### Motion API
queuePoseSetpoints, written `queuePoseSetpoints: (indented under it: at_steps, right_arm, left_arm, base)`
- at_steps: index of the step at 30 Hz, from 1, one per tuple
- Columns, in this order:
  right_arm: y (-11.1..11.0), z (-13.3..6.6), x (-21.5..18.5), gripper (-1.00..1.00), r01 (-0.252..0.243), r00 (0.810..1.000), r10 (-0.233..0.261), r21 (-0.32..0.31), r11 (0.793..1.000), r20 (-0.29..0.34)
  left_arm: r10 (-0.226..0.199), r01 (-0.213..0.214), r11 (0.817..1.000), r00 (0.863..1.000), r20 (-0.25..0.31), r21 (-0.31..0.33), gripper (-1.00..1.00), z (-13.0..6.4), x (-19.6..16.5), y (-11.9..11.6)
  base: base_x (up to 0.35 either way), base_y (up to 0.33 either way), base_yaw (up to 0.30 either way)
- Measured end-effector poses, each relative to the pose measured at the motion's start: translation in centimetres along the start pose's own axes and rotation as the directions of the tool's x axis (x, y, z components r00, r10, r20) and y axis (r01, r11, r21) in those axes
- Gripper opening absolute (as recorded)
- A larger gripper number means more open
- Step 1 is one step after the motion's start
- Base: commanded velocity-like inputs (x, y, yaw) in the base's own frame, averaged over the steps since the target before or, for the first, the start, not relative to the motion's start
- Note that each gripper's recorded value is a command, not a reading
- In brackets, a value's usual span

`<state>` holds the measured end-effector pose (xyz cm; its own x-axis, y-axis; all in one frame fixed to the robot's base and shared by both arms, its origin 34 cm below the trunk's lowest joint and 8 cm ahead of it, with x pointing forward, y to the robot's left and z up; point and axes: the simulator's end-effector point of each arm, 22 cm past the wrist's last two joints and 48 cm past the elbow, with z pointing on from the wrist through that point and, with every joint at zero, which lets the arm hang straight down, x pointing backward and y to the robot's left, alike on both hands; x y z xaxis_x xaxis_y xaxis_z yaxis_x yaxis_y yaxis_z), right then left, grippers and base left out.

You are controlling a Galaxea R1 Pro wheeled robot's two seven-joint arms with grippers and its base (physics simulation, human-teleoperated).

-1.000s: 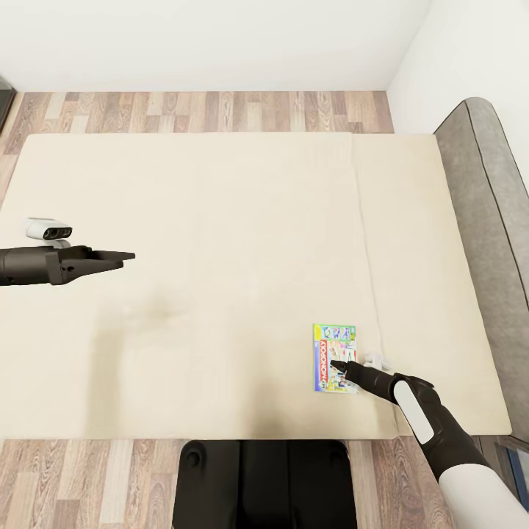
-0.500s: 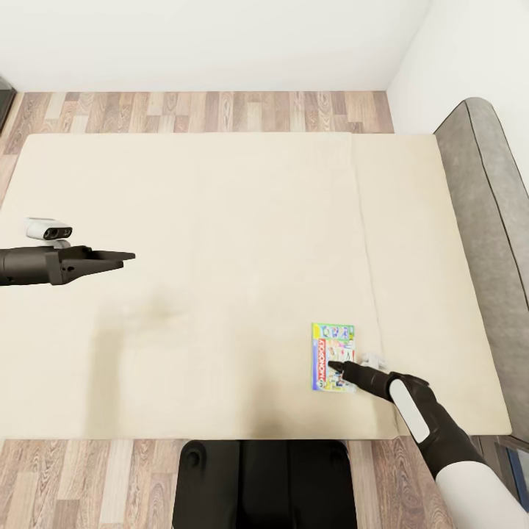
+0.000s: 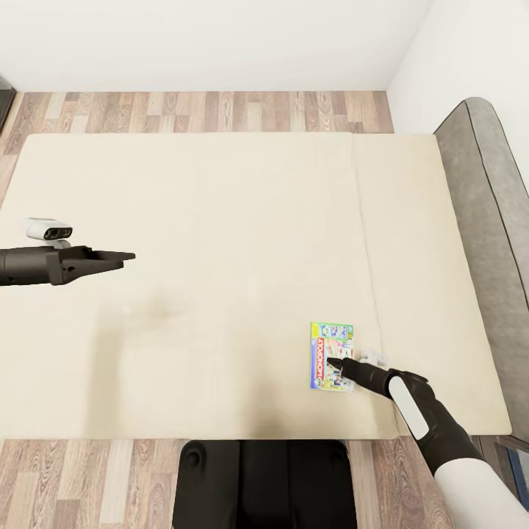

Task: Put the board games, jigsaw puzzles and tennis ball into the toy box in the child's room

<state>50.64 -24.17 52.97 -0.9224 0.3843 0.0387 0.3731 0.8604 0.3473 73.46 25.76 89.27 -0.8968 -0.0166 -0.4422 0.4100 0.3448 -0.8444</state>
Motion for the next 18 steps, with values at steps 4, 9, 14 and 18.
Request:
queuePoseSetpoints:
  at_steps: [4,9,14,18]
  right_arm:
    - [0.0,0.0,-0.1,1.00,0.001,1.000,-0.001,-0.001,1.000,0.002]
    - [0.1,0.0,-0.7,1.00,0.005,1.000,-0.005,-0.002,1.000,0.027]
    - [0.1,0.0,-1.1,1.00,0.009,0.999,-0.009,-0.002,1.000,0.045]
    - [0.1,0.0,-1.1,1.00,0.012,0.999,-0.012,-0.002,1.000,0.049]
  left_arm:
    - [0.000,0.000,1.000,1.000,0.000,0.000,1.00,0.0,0.0,0.0]
    - [0.000,0.000,1.000,1.000,0.000,0.000,1.00,0.0,0.0,0.0]
    - [0.000,0.000,1.000,1.000,0.000,0.000,1.00,0.0,0.0,0.0]
    - [0.000,0.000,1.000,1.000,0.000,0.001,1.00,0.0,0.0,0.0]
  base:
    - [0.000,0.000,0.000]
    - [0.000,0.000,0.000]
    - [0.000,0.000,0.000]
    - [0.000,0.000,0.000]
